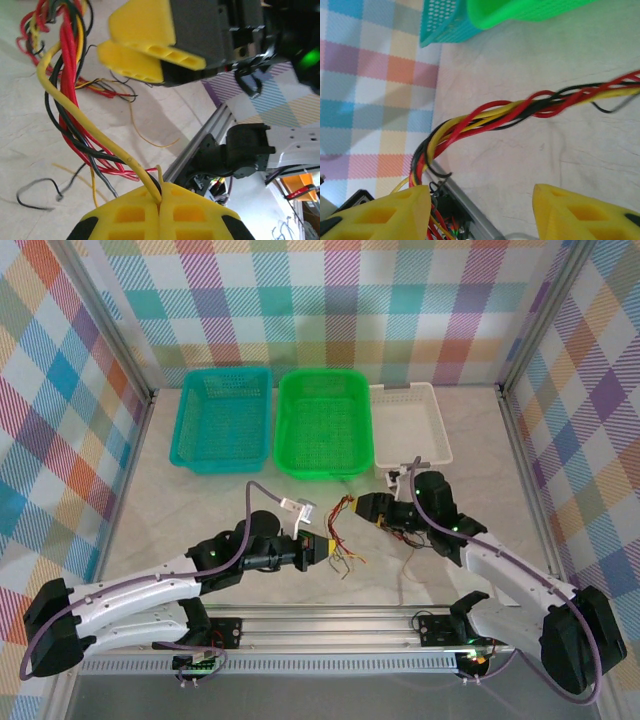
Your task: Untangle the cables
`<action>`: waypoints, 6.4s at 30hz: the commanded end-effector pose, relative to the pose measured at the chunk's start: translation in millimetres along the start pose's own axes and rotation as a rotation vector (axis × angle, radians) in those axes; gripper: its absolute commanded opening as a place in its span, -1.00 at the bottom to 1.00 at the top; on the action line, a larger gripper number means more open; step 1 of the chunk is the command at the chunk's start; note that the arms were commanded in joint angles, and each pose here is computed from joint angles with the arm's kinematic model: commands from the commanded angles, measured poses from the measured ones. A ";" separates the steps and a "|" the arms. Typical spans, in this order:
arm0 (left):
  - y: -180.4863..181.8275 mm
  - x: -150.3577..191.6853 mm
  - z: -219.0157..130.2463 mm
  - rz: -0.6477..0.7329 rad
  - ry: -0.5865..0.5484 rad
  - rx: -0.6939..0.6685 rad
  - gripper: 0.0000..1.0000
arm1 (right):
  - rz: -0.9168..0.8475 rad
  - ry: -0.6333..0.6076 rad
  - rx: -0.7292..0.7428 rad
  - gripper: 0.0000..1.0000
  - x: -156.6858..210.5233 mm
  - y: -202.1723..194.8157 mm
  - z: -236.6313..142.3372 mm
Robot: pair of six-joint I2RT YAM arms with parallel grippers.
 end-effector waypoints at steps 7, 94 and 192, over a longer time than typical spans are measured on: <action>-9.9 -13.4 1.0 0.006 -0.048 0.070 -1.00 | -0.257 0.003 -0.211 -0.08 18.2 48.5 13.9; 15.8 -74.1 -37.5 0.054 0.013 -0.253 1.00 | -0.053 -0.224 0.003 -1.00 -19.6 -31.4 -80.5; 3.8 -69.1 -68.4 0.018 0.158 -0.216 -1.00 | -0.196 -0.063 -0.102 0.02 -15.1 11.5 -50.3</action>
Point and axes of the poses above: each hand's point on the last joint's axis, 136 mm out from that joint toward the fingers, its own z axis out along the fingers, its own y axis along the line the jaws close on, x = y × z, the point moved 4 cm from there along -z, back along the fingers, and after that the axes turned 6 degrees about z, right-handed, at the moved point
